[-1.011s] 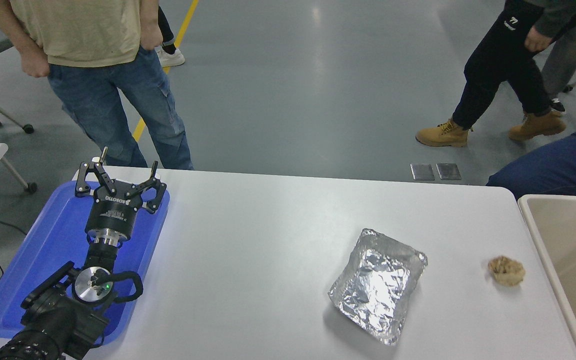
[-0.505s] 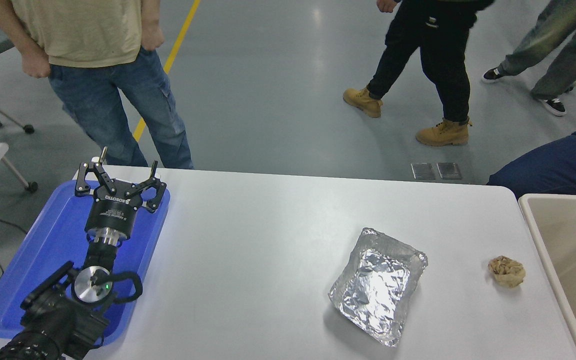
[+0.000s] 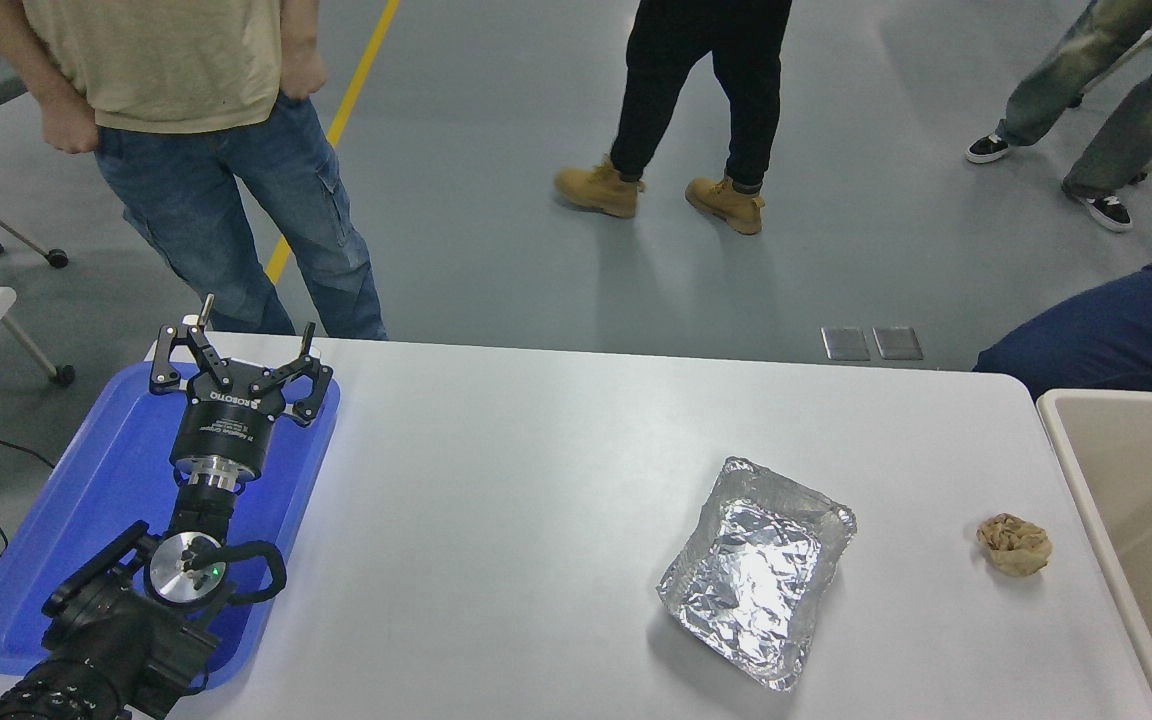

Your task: Pick up paper cup place in dustbin

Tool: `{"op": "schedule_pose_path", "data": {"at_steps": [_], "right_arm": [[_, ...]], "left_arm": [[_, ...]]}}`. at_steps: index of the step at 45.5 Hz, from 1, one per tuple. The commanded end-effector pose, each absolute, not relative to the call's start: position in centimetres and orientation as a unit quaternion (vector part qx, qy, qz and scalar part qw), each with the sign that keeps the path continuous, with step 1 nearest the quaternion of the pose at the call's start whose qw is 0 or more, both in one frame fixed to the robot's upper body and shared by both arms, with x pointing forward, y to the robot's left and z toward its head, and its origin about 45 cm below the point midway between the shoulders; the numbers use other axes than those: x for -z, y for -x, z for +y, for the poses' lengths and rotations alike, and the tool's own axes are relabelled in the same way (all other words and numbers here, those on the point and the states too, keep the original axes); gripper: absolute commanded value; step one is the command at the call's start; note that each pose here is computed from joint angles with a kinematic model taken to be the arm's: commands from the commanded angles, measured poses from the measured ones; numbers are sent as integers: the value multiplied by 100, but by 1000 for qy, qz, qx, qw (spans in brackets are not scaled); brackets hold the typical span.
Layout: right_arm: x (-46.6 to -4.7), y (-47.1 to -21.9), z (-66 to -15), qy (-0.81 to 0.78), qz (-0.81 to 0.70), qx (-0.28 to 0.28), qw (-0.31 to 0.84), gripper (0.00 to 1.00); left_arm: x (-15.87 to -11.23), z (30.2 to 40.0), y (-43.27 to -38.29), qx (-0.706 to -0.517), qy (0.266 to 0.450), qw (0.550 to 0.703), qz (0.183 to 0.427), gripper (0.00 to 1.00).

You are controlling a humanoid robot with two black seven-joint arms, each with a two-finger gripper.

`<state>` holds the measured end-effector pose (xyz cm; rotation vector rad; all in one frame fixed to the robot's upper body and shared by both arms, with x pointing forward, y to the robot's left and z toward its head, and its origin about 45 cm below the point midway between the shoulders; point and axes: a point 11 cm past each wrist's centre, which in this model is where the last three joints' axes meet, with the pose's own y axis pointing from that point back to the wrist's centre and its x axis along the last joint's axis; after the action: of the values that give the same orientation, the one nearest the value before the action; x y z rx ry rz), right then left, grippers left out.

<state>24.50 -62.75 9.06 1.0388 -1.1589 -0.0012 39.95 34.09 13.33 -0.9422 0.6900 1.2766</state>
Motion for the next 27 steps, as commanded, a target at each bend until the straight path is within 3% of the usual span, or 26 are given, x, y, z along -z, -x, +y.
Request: {"op": "schedule_pose_path", "data": {"at_steps": [1,4,5,7,8,27], "right_arm": [[-684,-2315,-6162,-461,-575,35,675,0],[-652,-2301,-6140,-459,-588,40,665,4],[-648,-2295,-6140,-459,-590,43,663,19],[-648,-2294,-6140,-459,-595,44,659,80],[-647,-2290,-6141,-458,-597,45,657,99],[-657,-2334,-6117,-470,-595,48,650,100]], "left_arm": [[-1330,3413,-3992,-562,415,648,303,100],[-1329,3411,-3992,-562,414,648,304,100],[-1334,3410,-3994,-562,415,648,303,100],[-1336,3411,-3997,-562,415,648,303,100],[-1336,3411,-3997,-562,415,648,303,100],[-1334,3410,-3994,-562,415,648,303,100]]}}
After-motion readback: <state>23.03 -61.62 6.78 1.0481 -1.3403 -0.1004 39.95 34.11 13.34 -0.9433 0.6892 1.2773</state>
